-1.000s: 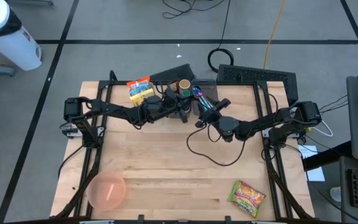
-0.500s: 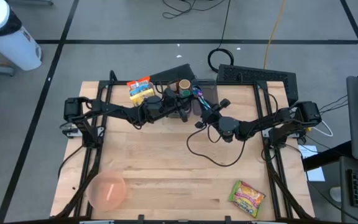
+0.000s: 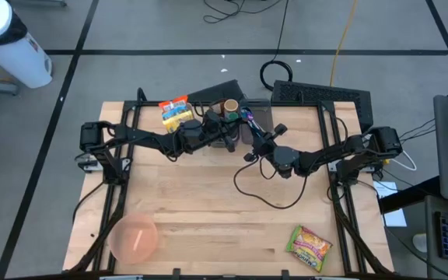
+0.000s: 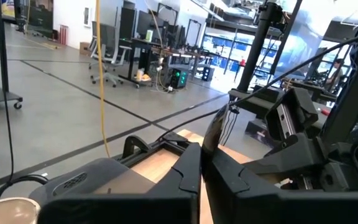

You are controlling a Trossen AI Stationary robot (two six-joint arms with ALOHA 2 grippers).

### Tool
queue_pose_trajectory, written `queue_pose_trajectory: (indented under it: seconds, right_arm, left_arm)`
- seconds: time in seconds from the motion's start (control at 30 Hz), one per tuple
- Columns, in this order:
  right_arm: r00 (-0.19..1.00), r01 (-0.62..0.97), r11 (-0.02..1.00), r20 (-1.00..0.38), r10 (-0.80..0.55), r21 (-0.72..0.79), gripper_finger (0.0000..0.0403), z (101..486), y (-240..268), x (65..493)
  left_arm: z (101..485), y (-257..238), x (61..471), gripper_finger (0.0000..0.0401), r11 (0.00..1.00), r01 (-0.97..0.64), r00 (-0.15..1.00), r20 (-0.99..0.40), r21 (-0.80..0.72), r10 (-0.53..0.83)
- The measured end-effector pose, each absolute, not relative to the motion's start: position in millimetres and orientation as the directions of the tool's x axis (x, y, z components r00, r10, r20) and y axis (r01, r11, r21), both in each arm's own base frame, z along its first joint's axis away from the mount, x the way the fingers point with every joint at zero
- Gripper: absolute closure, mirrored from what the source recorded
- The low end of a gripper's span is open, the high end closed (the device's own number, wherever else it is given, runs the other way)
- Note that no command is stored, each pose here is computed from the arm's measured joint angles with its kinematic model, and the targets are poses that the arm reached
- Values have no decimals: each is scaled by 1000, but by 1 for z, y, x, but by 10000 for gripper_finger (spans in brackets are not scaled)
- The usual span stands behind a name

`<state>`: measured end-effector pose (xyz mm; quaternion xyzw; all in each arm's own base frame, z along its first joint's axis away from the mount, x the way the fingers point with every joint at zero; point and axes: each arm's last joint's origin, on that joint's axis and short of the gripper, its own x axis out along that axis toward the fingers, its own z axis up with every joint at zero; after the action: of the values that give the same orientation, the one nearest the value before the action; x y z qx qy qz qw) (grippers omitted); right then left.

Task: Pick & Place Food Item
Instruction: Put the black spoon into the right black bin

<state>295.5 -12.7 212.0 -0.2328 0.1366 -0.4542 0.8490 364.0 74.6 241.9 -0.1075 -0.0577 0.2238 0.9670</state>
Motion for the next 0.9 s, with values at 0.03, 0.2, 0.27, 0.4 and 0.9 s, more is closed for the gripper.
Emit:
queue_pose_trajectory:
  seconds: [0.03, 0.2, 0.27, 0.4, 0.9]
  right_arm:
    - [554, 706, 482, -21, -832, -519, 394, 212, -13, 296]
    - [555, 706, 484, -20, -831, -517, 392, 212, -13, 296]
    - [556, 706, 484, -20, -831, -517, 396, 212, -13, 296]
    - [557, 706, 486, -20, -830, -516, 396, 212, -13, 296]
    - [558, 707, 479, -6, -830, -520, 400, 216, -13, 295]
  left_arm:
    - [242, 75, 364, 390, 876, -420, 893, 64, -236, 445]
    - [242, 75, 364, 396, 877, -417, 895, 63, -237, 442]
    - [242, 75, 364, 392, 879, -413, 896, 63, -239, 439]
    - [242, 74, 364, 362, 879, -401, 901, 63, -259, 430]
    - [241, 96, 360, 227, 943, -243, 963, 61, -228, 263]
